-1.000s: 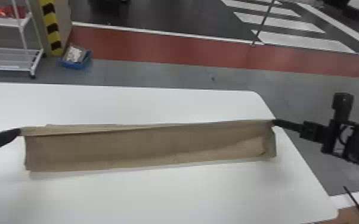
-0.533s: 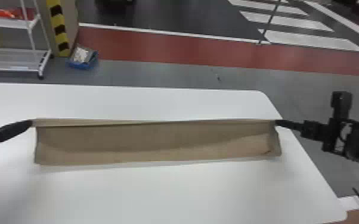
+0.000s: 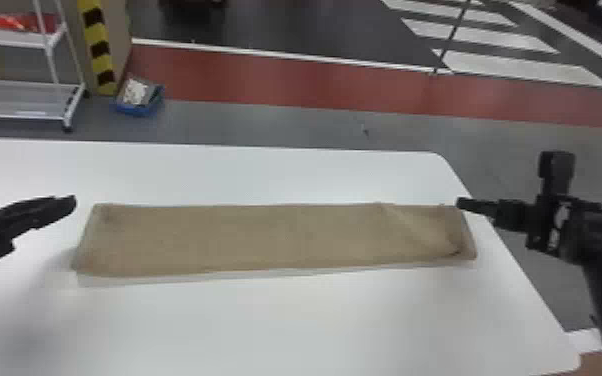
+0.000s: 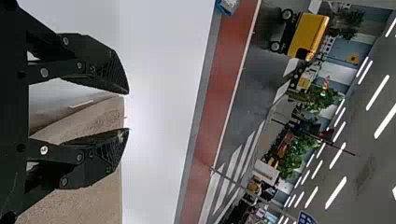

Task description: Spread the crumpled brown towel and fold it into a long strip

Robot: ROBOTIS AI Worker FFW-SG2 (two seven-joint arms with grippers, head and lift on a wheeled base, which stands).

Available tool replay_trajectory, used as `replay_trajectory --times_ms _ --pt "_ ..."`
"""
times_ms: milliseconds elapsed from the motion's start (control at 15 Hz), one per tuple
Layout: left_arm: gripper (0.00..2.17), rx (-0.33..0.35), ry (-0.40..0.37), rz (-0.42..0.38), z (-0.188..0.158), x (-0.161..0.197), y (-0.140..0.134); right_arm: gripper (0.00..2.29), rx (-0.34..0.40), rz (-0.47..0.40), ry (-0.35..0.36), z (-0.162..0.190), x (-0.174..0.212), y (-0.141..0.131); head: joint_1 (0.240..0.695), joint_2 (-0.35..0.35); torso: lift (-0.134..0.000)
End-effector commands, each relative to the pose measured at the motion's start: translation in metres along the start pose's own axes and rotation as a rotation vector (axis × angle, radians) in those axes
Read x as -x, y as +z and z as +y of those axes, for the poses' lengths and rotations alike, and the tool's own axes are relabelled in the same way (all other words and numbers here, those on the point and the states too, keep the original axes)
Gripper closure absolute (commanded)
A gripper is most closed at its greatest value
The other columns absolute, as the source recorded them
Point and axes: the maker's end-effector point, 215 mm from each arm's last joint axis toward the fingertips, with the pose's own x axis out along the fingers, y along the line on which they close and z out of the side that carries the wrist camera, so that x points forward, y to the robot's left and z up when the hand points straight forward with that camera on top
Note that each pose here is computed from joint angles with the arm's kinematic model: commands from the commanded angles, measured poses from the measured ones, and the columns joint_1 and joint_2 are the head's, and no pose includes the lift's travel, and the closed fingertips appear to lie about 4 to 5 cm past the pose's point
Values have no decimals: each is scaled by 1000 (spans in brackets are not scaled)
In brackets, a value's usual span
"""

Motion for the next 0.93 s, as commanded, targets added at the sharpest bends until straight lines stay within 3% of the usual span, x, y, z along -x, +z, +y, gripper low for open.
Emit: replay_trajectory --times_ms 0,333,467,667,867 --pt "-1 -7 2 -10 0 1 2 56 -3 -17 -1 -2 -2 1 695 -246 -123" --pt "29 29 1 -65 5 42 1 56 -34 -44 30 -2 9 -5 695 -242 -123" --pt "70 39 -6 -80 3 58 -3 73 -79 -45 61 -2 30 -13 695 -239 -123" --pt "73 67 -27 -83 1 70 -14 221 -107 16 100 8 58 -54 695 -239 -123" --pt "80 100 -126 -108 -27 75 -10 319 -31 67 60 6 69 -93 695 -247 -123"
